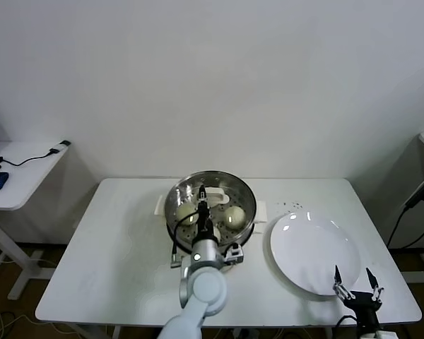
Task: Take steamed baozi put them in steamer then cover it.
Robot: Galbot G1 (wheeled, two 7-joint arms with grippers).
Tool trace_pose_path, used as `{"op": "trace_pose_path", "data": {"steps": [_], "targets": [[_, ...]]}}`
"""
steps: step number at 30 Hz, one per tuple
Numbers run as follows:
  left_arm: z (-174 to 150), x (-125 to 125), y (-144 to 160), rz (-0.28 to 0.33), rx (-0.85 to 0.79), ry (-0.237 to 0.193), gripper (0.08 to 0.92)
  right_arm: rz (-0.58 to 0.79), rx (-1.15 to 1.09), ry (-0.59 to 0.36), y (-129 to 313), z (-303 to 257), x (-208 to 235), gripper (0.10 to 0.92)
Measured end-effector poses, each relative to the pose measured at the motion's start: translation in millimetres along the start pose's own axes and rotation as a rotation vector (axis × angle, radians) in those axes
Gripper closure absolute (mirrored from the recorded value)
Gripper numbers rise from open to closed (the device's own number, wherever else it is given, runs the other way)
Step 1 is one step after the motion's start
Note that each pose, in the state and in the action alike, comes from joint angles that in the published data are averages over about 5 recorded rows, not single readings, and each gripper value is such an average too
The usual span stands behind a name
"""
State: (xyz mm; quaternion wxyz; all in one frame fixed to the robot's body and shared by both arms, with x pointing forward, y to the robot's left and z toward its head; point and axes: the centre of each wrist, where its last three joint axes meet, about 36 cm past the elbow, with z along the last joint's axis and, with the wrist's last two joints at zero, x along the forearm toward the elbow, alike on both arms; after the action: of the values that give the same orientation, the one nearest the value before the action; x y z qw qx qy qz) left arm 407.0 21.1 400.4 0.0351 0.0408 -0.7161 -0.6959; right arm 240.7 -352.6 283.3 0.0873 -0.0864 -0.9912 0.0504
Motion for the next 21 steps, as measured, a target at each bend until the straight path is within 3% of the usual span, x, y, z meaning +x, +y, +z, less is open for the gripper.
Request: {"op": "trace_pose_path", "data": {"steps": [5, 16, 21], "targets": [[1.2, 2.1, -0.3, 0.006, 0.011, -0.006, 0.795, -0.003, -0.001, -0.003, 1.5, -0.9, -0.6, 0.200], [9.9, 14.6, 12.3, 0.023, 0.099, -0.047, 0.476, -0.017, 0.000, -0.002, 7.5, -1.9, -3.7, 0.200], [22.9, 24.7, 22.8, 0.028, 0.179, -0.095, 0.328, -0.020, -0.001, 0.001, 8.5, -2.3, -6.8, 0.200]]}}
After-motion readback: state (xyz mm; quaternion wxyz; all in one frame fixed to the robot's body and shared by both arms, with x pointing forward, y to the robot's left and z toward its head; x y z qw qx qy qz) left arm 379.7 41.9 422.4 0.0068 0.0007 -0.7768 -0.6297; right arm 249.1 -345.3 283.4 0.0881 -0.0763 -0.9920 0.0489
